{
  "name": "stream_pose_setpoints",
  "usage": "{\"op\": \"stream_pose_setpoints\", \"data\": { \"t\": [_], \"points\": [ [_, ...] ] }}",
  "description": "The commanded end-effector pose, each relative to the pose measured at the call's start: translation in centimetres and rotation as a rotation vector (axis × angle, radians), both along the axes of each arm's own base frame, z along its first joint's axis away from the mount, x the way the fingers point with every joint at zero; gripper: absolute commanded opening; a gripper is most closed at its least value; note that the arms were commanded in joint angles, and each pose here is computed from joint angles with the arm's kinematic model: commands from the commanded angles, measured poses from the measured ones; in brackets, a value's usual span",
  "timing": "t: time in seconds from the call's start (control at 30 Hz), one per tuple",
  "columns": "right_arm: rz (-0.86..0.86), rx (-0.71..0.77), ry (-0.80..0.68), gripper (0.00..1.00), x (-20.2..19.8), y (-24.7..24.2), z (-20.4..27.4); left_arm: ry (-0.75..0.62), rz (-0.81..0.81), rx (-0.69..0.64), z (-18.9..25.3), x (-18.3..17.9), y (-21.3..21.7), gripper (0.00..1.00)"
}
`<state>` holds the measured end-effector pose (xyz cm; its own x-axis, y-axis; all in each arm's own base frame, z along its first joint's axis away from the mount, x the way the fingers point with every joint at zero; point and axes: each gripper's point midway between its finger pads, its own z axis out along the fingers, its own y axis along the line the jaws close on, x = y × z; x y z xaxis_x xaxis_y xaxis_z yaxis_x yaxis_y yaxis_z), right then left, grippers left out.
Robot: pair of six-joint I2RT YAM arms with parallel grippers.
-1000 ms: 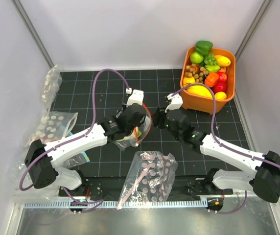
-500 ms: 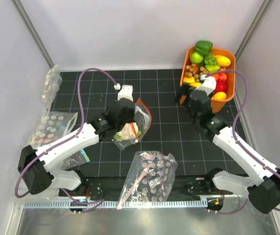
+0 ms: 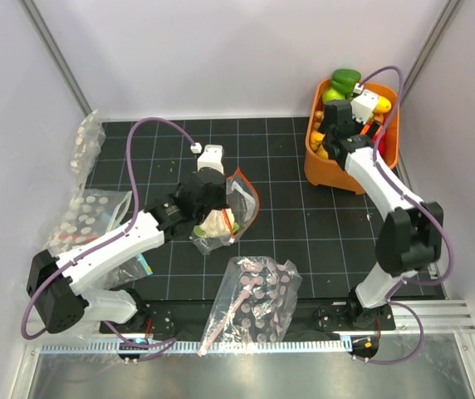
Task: Place the food in the zip-top bag and seal the zipper
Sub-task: Adjust the zipper food storage bag at the center of the board, then pick up the fake vegetable from the bin.
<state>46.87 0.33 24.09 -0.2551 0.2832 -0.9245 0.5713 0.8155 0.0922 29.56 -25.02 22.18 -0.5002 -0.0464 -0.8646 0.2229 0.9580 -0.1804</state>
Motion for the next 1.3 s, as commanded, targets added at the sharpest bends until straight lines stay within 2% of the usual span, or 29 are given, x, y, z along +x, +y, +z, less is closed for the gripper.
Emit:
{"op": "stream_pose_setpoints", "data": {
  "t": [0.0, 0.2, 0.23, 0.27, 0.4, 0.47, 0.5, 0.57, 0.6, 0.67, 0.7, 0.77, 0.93, 1.07, 1.27],
  "points": [
    [-0.096, -0.072, 0.035, 1.00, 2.3, -2.9, 0.3, -0.048, 0.005, -0.071, 2.0, 0.2, -0.2, 0.00],
    [-0.140, -0.095, 0.063, 1.00, 6.3, -5.5, -1.0, -0.065, 0.023, -0.065, 2.3, 0.2, 0.4, 0.00],
    [-0.139, -0.105, 0.100, 1.00, 7.1, -5.7, -2.7, -0.065, 0.023, -0.065, 2.3, 0.2, 0.4, 0.00],
    [-0.145, -0.106, 0.084, 1.00, 7.8, -6.1, -2.0, -0.062, 0.017, -0.070, 2.3, 0.1, 0.2, 0.00],
    [-0.206, -0.106, 0.142, 0.99, 8.8, -8.3, -4.5, -0.052, 0.003, -0.079, 2.2, 0.0, -0.1, 0.00],
    [-0.220, -0.091, 0.148, 0.95, 8.8, -8.6, -5.2, -0.053, 0.003, -0.081, 2.3, 0.0, -0.1, 0.00],
    [-0.222, -0.086, 0.141, 0.80, 8.7, -8.8, -5.2, -0.054, 0.005, -0.081, 2.3, 0.0, -0.1, 0.00],
    [-0.205, -0.067, 0.126, 0.62, 7.9, -8.6, -4.7, -0.055, 0.005, -0.082, 2.3, -0.1, 0.0, 0.00],
    [-0.195, -0.053, 0.092, 0.46, 7.9, -8.4, -4.1, -0.056, 0.005, -0.083, 2.4, 0.0, 0.0, 0.00],
    [-0.166, -0.021, 0.085, 0.40, 7.0, -7.8, -4.2, -0.054, 0.005, -0.081, 2.3, 0.0, -0.1, 0.00],
    [-0.152, -0.001, 0.034, 0.33, 6.3, -7.6, -1.9, -0.053, 0.005, -0.080, 2.2, 0.0, -0.1, 0.00],
    [-0.081, 0.054, -0.020, 0.27, 5.3, -6.1, 0.5, -0.046, -0.001, -0.076, 1.9, 0.0, -0.3, 0.00],
    [0.063, 0.117, -0.114, 0.26, 2.6, -2.4, 4.9, -0.030, -0.013, -0.066, 1.3, 0.2, -0.8, 0.00],
    [0.241, 0.174, -0.172, 0.25, 0.1, 2.4, 8.4, -0.028, -0.009, -0.056, 0.9, 0.4, -0.8, 0.00],
    [0.482, 0.240, -0.221, 0.25, -6.2, 10.4, 9.1, -0.008, -0.014, -0.062, 0.6, 0.5, -0.9, 0.00]
  ]
}}
